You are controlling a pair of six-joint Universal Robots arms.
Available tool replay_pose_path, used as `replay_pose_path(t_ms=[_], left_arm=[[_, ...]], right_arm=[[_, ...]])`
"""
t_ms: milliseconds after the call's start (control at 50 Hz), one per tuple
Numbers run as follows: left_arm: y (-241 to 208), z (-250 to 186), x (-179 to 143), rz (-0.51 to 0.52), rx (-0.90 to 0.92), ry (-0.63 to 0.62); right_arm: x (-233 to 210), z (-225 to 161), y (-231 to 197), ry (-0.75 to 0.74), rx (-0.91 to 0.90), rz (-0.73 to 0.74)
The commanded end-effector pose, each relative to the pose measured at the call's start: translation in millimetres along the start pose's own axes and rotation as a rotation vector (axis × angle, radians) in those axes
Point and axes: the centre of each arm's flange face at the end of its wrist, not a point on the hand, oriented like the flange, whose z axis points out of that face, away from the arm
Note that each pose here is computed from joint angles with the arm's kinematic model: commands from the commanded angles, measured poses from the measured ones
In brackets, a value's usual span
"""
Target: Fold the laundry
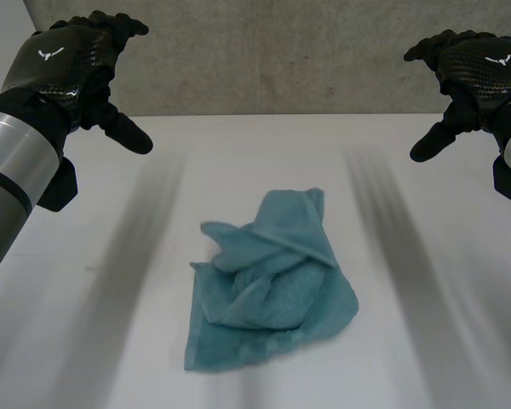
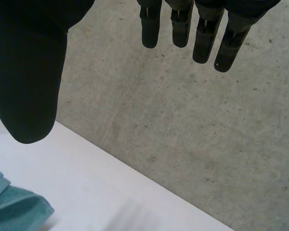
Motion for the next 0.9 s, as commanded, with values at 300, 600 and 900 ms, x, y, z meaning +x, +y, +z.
replay_pose_path(t_ms=[300, 600, 900], left_arm=[[19, 10, 1, 0.01, -0.063, -0.001], [121, -12, -16, 0.041, -0.42, -0.159], [162, -70, 24, -0.057, -0.626, 0.033]], right_arm=[[-11, 7, 19, -0.115, -0.054, -0.071], [-71, 13, 44, -0.322, -0.153, 0.145], [-143, 35, 118, -0.454, -0.331, 0.189]])
